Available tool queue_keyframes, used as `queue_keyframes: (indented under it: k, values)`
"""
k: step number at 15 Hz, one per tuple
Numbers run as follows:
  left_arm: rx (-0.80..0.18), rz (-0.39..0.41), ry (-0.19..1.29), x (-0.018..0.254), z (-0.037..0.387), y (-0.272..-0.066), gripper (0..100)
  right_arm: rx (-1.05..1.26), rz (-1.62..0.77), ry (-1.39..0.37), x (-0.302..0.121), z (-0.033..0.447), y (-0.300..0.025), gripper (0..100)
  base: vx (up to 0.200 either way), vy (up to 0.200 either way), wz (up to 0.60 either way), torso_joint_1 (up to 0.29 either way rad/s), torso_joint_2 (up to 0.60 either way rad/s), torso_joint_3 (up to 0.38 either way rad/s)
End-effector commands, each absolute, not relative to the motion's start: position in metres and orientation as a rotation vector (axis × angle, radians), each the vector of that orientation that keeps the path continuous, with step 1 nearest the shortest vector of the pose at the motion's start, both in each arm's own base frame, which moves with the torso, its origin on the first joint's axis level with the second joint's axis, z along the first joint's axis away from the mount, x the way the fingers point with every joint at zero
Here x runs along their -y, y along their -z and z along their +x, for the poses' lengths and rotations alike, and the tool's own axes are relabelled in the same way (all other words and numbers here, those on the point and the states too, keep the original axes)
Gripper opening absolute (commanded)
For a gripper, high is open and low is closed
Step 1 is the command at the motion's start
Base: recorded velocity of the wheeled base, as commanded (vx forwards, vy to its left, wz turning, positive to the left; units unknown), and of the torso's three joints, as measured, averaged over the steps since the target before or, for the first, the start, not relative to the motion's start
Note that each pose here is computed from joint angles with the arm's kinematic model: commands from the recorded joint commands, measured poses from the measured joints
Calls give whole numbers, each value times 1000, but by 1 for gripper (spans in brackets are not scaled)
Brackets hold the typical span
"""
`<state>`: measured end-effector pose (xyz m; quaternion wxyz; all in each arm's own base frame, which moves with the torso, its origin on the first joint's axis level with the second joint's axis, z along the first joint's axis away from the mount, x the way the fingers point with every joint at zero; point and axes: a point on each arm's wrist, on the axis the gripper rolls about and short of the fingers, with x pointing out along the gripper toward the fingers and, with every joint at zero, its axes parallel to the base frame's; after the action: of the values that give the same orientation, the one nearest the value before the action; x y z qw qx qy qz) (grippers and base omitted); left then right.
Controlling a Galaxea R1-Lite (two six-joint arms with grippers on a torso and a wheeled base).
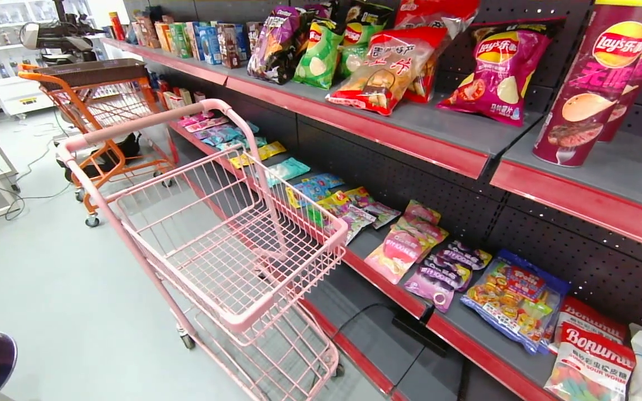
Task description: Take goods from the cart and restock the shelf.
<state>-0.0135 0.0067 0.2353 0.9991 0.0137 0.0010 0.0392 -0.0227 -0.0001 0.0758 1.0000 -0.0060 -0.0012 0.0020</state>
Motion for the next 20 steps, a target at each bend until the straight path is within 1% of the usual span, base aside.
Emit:
queue_keyframes:
  k: [1,8,10,14,19,20]
  values:
    - [8,26,-86,-7,-18,-229,0,2,-12,-5,0,-23,-76,100,0,0,0,119,-422,-300]
    - [1,27,-57,-7,-20,-220,0,2,-12,-5,0,-23,-76,100,0,0,0,175,-516,-346]
    - [16,36,-54,-8,-25,-216,0,2,-12,-5,0,-23,-76,100,0,0,0,215,-569,-359]
    - [-4,42,-51,-8,-23,-210,0,2,-12,-5,0,-23,-76,100,0,0,0,240,-602,-370]
    - [-7,49,-49,-7,-23,-210,0,2,-12,-5,0,-23,-76,100,0,0,0,164,-413,-241]
    - [-4,48,-49,-8,-23,-210,0,2,-12,-5,0,-23,-76,100,0,0,-600,32,-66,-46]
